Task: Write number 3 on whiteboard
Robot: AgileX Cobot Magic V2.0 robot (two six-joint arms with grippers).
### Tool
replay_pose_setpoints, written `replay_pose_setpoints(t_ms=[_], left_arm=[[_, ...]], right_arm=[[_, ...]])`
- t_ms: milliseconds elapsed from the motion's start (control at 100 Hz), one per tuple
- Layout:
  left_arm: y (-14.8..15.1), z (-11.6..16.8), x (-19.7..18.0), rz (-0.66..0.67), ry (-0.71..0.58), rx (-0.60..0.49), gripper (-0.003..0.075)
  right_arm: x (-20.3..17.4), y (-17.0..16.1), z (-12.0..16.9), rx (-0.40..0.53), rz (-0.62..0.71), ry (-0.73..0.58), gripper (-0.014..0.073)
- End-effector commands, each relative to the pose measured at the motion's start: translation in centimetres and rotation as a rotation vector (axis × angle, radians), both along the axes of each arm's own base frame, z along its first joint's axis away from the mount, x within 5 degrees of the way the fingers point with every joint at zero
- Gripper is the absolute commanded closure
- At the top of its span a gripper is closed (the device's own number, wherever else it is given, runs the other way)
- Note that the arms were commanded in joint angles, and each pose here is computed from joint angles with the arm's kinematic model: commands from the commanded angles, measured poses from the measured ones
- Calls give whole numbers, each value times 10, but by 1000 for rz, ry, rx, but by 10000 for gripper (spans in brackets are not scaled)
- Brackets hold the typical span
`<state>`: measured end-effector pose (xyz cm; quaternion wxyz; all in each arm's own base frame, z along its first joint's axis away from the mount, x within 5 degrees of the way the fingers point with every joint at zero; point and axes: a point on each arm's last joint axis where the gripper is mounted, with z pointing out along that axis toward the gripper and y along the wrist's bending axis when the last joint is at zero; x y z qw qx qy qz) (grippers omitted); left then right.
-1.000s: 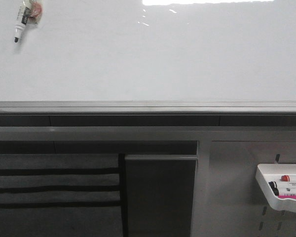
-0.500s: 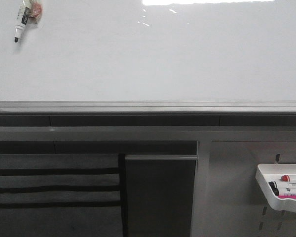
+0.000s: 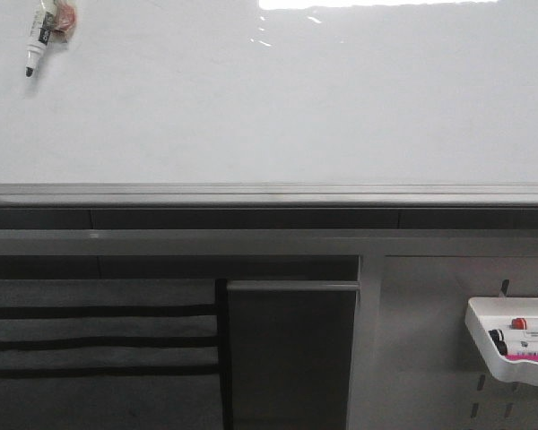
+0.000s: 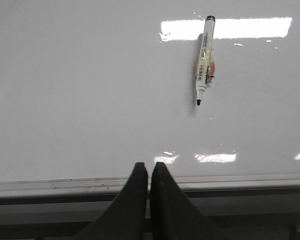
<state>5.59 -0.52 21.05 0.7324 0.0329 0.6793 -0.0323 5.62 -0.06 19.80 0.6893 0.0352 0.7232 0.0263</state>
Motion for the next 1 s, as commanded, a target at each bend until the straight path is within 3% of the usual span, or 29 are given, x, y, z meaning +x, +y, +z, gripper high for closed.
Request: replay_pose_setpoints(t_ms=[0, 140, 370, 510, 780, 990], left_arm=[[1, 5, -2, 12, -89, 36, 741], [1, 18, -5, 9, -128, -31, 741], [2, 70, -18, -8, -199, -62, 741], [0, 99, -16, -23, -95, -32, 741], [-4, 138, 13, -26, 132, 42, 741], [-5, 141, 36, -20, 142, 41, 741]], right_arm=[[0, 0, 0, -22, 2, -79, 664], [-3, 0, 18, -23, 2, -140, 664], [-7, 0, 74, -31, -1, -179, 664], [3, 0, 106, -58, -3, -68, 664], [42, -1, 148, -146, 15, 273, 664], [67, -2, 153, -144, 20, 316, 664]])
